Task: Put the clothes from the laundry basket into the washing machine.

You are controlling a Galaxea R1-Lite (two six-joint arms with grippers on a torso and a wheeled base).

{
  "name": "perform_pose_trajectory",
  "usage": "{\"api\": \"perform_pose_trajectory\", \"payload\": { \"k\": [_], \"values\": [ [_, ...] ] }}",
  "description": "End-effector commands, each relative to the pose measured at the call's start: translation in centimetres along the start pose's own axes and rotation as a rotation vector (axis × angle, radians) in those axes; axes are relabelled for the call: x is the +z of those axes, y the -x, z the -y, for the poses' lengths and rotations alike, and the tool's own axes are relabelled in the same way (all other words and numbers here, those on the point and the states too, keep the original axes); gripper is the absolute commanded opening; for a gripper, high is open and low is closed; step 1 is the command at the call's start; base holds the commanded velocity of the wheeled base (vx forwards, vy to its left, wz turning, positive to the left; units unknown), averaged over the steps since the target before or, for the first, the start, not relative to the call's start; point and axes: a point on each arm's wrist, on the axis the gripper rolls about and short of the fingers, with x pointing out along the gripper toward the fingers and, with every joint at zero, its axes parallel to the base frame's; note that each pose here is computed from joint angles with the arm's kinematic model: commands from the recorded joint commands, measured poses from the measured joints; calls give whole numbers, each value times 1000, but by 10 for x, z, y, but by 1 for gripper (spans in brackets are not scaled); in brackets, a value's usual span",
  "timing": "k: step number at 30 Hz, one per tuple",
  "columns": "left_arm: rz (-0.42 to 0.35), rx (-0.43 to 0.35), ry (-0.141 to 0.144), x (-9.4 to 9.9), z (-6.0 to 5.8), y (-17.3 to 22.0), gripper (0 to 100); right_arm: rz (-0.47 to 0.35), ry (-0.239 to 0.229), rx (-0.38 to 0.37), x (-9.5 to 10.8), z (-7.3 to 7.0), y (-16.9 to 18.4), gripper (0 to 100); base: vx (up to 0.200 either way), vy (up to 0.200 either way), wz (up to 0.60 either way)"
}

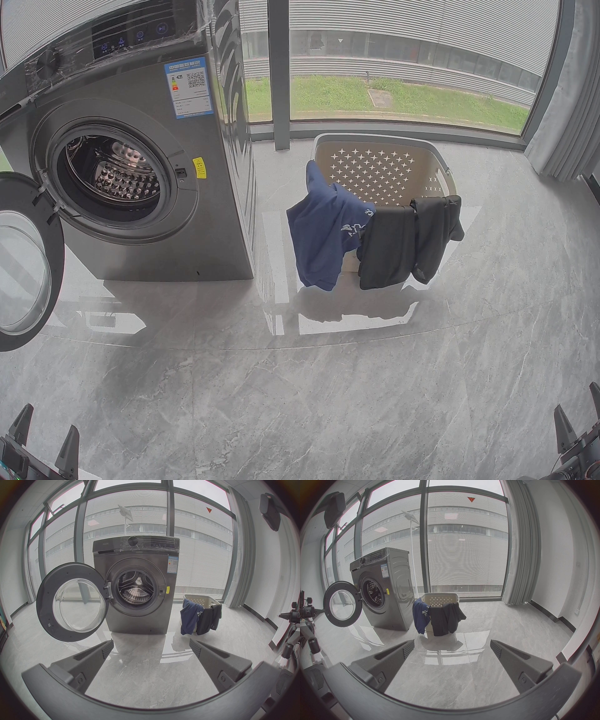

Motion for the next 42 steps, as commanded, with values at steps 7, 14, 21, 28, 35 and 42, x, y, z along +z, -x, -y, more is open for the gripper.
{"api": "perform_pose_trajectory", "payload": {
  "k": [7,14,21,28,35,42],
  "values": [
    [-8,-1,2,-4,0,-1,100,-11,0,1,-5,0,-1,100,86,0,0],
    [-8,-1,2,-4,0,-1,100,-11,0,1,-5,0,-1,100,200,0,0],
    [-8,1,0,-4,0,-1,100,-11,0,1,-5,0,-1,100,57,0,0],
    [-8,1,2,-4,0,-1,100,-12,2,1,-5,0,-1,100,0,0,0],
    [-8,1,2,-4,0,-1,100,-11,2,-1,-5,0,-1,100,0,-114,0],
    [-8,1,2,-4,0,-1,100,-11,2,-1,-5,0,-1,100,0,-200,0]
  ]
}}
